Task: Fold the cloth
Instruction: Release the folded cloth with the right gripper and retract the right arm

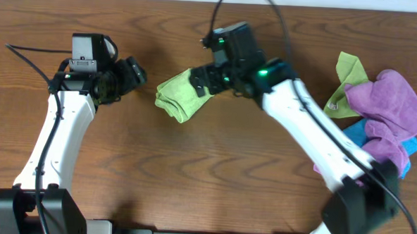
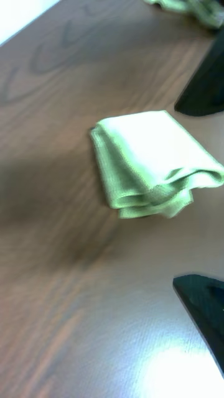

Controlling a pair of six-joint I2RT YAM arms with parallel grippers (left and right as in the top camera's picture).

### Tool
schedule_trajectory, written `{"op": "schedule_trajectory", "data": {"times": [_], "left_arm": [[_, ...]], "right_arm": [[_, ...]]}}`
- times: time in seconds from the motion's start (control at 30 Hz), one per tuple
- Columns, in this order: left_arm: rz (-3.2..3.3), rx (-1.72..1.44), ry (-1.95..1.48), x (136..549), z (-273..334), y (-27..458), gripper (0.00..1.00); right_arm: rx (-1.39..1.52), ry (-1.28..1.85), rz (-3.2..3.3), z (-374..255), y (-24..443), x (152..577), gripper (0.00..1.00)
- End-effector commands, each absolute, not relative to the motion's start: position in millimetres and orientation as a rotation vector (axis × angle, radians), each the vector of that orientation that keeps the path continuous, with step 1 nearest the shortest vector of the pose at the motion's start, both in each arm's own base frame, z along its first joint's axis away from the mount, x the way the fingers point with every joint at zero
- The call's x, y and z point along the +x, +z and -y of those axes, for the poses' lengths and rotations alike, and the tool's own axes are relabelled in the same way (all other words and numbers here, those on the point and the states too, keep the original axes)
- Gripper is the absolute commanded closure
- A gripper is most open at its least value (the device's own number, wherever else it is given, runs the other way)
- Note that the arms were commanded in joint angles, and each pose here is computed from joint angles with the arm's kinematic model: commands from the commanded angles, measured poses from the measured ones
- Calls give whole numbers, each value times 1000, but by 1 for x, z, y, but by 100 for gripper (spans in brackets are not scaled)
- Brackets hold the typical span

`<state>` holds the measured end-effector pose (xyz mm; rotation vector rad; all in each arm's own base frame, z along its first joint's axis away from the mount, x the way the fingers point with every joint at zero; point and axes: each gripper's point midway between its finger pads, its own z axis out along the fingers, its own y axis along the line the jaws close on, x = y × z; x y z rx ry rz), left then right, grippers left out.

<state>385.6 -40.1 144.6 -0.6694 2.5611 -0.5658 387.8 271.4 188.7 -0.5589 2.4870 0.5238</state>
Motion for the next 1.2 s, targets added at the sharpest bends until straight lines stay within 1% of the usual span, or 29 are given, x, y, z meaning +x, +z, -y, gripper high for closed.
{"op": "schedule_trajectory", "data": {"times": [0.0,0.03,0.2,0.33,0.43,0.57,0.67,0.8,1.07,1.1,1.17], "left_arm": [[-2570,-652,-680,380,53,156,8],[-2588,-658,-693,376,55,155,2],[-2650,-710,-769,362,65,138,3],[-2672,-749,-867,352,75,120,3],[-2680,-797,-937,343,86,102,2],[-2689,-829,-995,330,104,78,2],[-2679,-821,-1017,326,118,64,1],[-2681,-830,-1000,323,132,48,0],[-2695,-867,-1011,335,153,12,0],[-2692,-872,-1012,337,153,9,5],[-2684,-873,-995,340,152,4,6]], "right_arm": [[-628,459,-2445,-240,223,374,1],[-634,436,-2474,-225,226,364,1],[-534,381,-2549,-161,225,322,1],[-425,369,-2563,-125,209,280,1],[-266,385,-2566,-100,192,240,1],[-54,434,-2513,-82,181,205,1],[7,466,-2455,-78,184,191,1],[11,472,-2436,-75,187,181,1],[12,470,-2449,-75,185,179,1],[12,469,-2450,-75,185,179,1],[12,470,-2449,-75,185,179,1]]}}
